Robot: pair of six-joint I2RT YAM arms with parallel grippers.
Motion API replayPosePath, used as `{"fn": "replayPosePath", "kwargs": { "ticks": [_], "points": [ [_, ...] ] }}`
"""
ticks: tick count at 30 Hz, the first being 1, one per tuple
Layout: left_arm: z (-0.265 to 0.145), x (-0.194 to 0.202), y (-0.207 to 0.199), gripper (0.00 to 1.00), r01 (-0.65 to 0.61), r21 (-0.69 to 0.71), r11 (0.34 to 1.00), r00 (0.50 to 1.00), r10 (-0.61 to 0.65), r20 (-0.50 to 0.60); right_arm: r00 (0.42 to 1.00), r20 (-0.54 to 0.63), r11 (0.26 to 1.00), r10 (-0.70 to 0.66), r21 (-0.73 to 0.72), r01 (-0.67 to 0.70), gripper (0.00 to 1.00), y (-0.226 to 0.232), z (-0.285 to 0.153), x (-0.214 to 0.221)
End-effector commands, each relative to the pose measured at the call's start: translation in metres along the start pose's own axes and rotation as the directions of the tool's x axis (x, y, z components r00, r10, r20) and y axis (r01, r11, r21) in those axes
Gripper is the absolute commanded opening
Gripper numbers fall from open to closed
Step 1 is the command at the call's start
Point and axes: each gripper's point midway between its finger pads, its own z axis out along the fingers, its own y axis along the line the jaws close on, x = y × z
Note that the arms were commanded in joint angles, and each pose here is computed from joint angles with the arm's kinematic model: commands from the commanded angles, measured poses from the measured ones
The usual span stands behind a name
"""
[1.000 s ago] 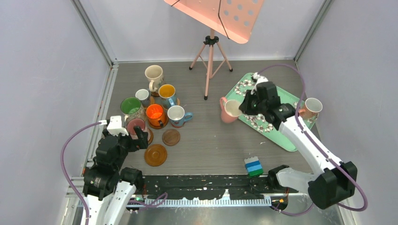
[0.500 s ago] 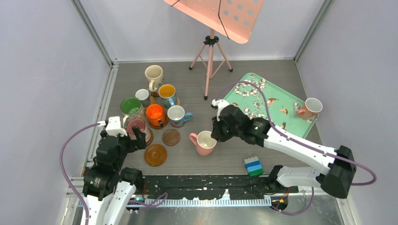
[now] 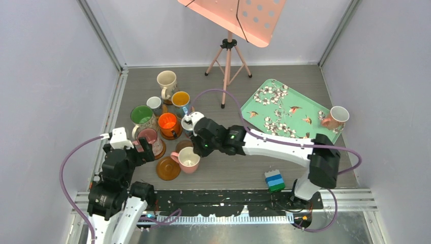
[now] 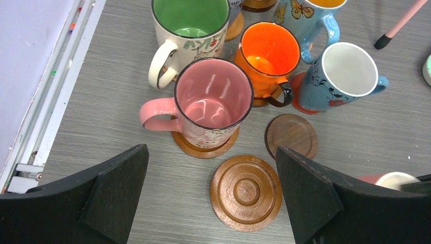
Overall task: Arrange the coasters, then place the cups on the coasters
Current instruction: Pick up the cup from the tray, then place the cup on the coaster.
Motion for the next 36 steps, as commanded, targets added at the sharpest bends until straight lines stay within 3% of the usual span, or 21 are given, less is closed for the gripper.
{"fn": "replayPosePath", "kwargs": {
  "ticks": [1,7,17,36],
  "points": [
    [-0.008,-0.016,0.007,0.99,0.025,-0.032,0.999,0.998,-0.024,0.058,0.986,0.169,0.996,-0.011,-0.09,0.027,0.05,0.049,0.001,-0.063],
    [-0.008,-0.015,0.007,1.0,0.025,-0.031,0.999,0.998,-0.023,0.055,0.982,0.187,0.997,-0.037,-0.059,0.049,0.05,0.059,0.023,-0.077],
    [-0.008,-0.015,0.006,0.99,0.027,-0.027,0.999,0.998,-0.025,0.058,0.981,0.181,0.995,-0.073,0.084,0.059,0.05,0.019,0.04,-0.09],
    [-0.008,-0.014,0.006,0.99,0.025,-0.025,0.999,0.998,-0.023,0.054,0.982,0.174,0.991,-0.078,0.12,0.057,0.05,-0.016,0.056,-0.1]
  ]
}}
